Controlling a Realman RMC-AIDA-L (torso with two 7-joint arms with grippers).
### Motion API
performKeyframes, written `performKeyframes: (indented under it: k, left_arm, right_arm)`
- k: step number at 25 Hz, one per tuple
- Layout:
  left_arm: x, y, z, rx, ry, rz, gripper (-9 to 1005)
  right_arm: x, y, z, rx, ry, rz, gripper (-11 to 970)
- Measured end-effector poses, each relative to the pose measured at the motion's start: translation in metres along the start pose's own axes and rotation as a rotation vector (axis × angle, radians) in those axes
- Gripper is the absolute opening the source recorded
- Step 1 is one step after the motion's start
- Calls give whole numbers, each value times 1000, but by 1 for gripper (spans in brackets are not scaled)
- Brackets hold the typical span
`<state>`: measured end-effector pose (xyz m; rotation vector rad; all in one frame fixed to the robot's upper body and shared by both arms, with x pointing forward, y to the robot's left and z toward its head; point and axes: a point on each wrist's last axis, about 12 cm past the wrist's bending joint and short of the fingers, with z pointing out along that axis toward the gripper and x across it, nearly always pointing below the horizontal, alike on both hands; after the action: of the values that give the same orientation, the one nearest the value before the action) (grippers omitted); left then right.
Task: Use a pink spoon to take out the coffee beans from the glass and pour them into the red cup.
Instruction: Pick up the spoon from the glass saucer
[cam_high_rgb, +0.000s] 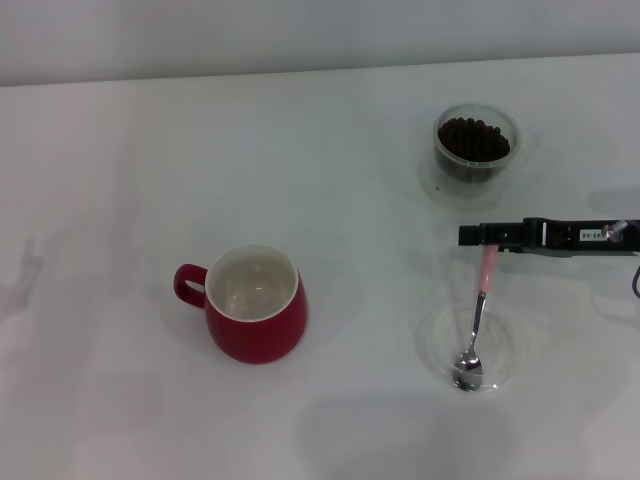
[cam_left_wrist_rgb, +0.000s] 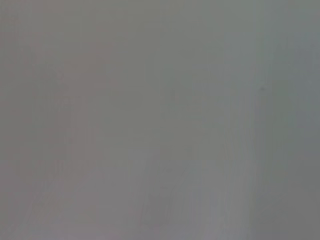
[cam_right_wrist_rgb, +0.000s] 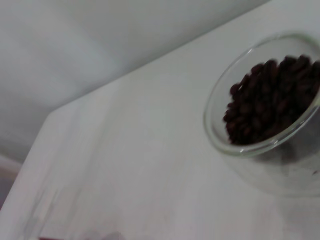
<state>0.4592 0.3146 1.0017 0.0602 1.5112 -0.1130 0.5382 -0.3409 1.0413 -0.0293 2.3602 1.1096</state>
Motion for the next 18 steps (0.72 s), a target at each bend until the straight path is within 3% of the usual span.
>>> performKeyframes:
  k: [2, 4, 18]
  left_arm:
    - [0, 1, 0, -6, -2, -1, 789]
    - [-1, 1, 1, -11, -4, -1, 788]
    - [-2, 4, 2, -35, -11, -6, 789]
  right_arm:
    - [0, -1, -1, 6, -11, 7, 835]
    - [0, -2, -1, 8, -14, 8, 664]
    - [1, -2, -3, 7, -1, 4, 397]
